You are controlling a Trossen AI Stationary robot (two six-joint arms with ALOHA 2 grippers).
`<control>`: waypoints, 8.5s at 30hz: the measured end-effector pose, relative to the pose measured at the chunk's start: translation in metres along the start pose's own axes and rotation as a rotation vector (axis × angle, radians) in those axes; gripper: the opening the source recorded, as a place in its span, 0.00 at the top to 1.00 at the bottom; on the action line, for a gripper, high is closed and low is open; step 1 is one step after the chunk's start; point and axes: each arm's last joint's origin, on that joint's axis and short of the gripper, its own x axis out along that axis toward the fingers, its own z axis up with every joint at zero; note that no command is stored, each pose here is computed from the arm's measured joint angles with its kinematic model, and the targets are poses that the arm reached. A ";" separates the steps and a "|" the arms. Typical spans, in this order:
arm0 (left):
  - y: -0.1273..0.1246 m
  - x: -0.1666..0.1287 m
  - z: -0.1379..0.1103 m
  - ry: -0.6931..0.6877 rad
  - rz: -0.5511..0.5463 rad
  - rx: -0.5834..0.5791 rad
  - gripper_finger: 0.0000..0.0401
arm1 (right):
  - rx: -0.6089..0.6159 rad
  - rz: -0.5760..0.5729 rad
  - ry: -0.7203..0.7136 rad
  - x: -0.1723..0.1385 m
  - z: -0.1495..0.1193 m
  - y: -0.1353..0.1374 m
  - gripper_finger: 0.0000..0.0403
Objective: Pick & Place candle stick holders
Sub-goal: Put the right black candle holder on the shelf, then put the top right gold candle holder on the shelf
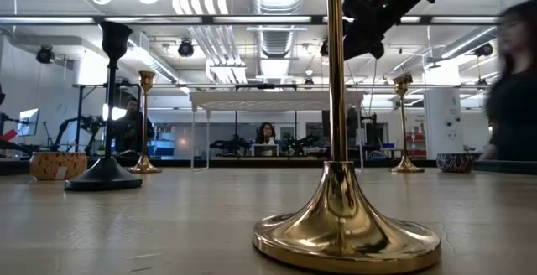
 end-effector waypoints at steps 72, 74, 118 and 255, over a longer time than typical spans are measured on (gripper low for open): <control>0.000 0.000 0.000 0.000 0.014 -0.008 0.90 | 0.021 -0.002 0.039 -0.004 0.001 0.000 0.97; 0.000 0.000 0.000 0.001 0.014 -0.007 0.90 | 0.023 -0.002 0.039 -0.004 0.001 0.000 0.95; 0.000 0.000 -0.001 0.007 0.012 0.019 0.90 | 0.036 -0.116 0.151 -0.092 -0.023 0.001 0.44; 0.000 0.000 -0.003 0.032 0.006 0.048 0.90 | -0.257 0.610 -0.317 0.021 0.053 -0.161 0.98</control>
